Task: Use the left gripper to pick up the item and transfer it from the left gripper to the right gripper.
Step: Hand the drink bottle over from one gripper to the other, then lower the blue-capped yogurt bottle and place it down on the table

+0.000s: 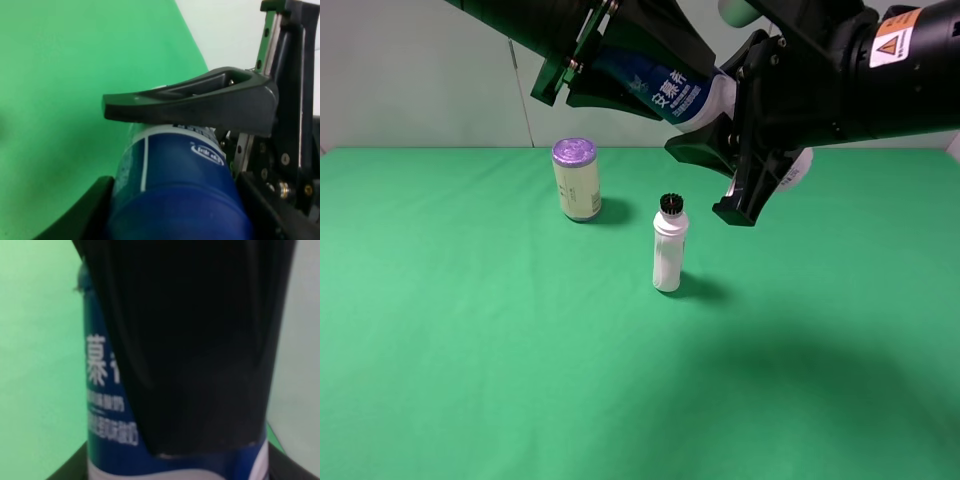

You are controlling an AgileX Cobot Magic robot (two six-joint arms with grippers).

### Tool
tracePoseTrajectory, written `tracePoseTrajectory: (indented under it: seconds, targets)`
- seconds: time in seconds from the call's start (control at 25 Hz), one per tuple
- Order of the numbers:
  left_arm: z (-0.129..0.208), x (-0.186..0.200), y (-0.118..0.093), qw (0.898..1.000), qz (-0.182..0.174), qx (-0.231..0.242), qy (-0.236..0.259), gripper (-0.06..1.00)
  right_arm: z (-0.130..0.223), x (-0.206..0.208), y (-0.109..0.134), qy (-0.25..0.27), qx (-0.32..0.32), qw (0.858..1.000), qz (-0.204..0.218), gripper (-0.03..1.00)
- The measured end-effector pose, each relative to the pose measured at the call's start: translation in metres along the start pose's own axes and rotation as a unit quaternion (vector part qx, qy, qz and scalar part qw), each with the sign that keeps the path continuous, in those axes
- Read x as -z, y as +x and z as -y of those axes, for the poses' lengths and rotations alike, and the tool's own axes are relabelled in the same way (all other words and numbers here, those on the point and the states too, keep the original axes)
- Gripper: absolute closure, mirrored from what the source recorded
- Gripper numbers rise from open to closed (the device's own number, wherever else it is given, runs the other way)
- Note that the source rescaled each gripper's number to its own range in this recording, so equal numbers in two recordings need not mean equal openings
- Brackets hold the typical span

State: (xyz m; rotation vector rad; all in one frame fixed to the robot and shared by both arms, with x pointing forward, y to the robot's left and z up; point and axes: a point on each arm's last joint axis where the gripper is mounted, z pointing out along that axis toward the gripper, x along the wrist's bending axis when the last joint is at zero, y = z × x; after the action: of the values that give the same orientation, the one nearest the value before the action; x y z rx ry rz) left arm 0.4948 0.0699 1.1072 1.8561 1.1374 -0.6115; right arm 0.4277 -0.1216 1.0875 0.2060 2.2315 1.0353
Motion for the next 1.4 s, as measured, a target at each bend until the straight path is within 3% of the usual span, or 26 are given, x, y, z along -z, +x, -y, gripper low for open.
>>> tracePoseTrajectory:
  seconds: [0.52, 0.56, 0.64, 0.72, 0.76, 0.92, 1.24, 1.4]
  targets:
    - [-0.001, 0.0, 0.0, 1.0, -0.001, -0.001, -0.004, 0.94, 0.0, 0.0, 0.0, 0.0, 0.002, 1.0, 0.001, 0.94]
    - [-0.001, 0.0, 0.0, 1.0, 0.0, 0.001, -0.008, 0.83, 0.0, 0.0, 0.0, 0.0, 0.0, 1.0, 0.0, 0.94]
    - [-0.004, 0.001, -0.002, 1.0, 0.008, 0.01, -0.02, 0.36, 0.002, -0.001, 0.002, 0.009, -0.001, 1.0, -0.009, 0.94]
    - [-0.005, 0.001, -0.003, 1.0, 0.01, 0.016, -0.025, 0.12, 0.003, -0.002, 0.002, 0.012, -0.001, 1.0, -0.012, 0.94]
    - [-0.005, 0.001, -0.003, 0.999, 0.01, 0.017, -0.025, 0.05, 0.003, -0.002, 0.002, 0.012, -0.001, 1.0, -0.012, 0.94]
    - [-0.005, 0.001, -0.003, 0.999, 0.011, 0.019, -0.026, -0.04, 0.003, -0.002, 0.002, 0.012, -0.001, 1.0, -0.012, 0.94]
    - [-0.005, 0.012, -0.007, 0.999, 0.015, 0.016, -0.03, -0.05, 0.003, -0.002, 0.002, 0.013, -0.013, 1.0, -0.012, 0.94]
    - [-0.003, 0.031, -0.008, 0.999, 0.0, 0.012, -0.035, -0.05, 0.003, -0.002, 0.002, 0.013, -0.017, 1.0, -0.012, 0.94]
